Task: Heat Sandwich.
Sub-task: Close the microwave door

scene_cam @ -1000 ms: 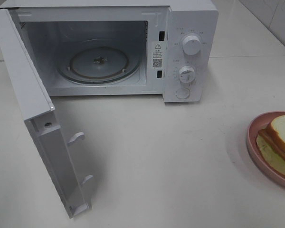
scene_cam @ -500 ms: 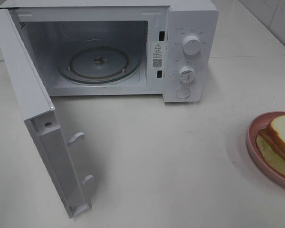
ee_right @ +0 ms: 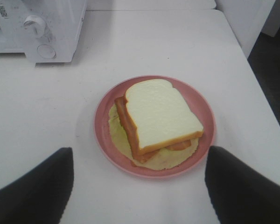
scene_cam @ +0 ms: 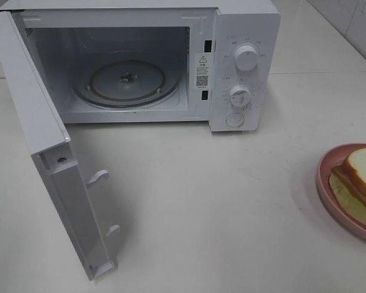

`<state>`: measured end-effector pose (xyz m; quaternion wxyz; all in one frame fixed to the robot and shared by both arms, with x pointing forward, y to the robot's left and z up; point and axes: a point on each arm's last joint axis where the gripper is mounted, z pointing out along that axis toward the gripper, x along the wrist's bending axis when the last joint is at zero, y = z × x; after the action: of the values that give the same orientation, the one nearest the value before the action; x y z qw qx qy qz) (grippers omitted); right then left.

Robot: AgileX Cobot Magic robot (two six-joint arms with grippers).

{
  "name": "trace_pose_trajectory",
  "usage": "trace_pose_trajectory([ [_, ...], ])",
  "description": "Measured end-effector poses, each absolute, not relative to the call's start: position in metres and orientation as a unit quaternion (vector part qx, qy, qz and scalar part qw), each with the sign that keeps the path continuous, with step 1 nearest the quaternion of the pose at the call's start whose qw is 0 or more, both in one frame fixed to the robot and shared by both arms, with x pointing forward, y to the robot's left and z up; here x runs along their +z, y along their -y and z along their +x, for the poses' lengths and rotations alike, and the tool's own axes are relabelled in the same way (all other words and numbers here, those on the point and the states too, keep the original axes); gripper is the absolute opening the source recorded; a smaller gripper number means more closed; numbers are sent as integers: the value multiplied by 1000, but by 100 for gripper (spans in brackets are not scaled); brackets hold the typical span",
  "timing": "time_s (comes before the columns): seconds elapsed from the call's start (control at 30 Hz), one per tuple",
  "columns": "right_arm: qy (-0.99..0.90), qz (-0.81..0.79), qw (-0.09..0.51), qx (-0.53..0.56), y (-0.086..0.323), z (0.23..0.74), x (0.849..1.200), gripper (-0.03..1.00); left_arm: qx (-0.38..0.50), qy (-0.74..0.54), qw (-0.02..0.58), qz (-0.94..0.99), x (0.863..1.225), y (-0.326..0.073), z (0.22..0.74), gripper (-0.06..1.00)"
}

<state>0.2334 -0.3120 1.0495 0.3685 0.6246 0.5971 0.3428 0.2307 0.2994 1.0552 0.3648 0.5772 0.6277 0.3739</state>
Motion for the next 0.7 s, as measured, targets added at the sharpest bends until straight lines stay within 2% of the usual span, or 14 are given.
trace_pose_trajectory([
  [0.7,-586,632,376,339,311,232,1049,75,374,-628,365,577,1055,-299,231,99],
])
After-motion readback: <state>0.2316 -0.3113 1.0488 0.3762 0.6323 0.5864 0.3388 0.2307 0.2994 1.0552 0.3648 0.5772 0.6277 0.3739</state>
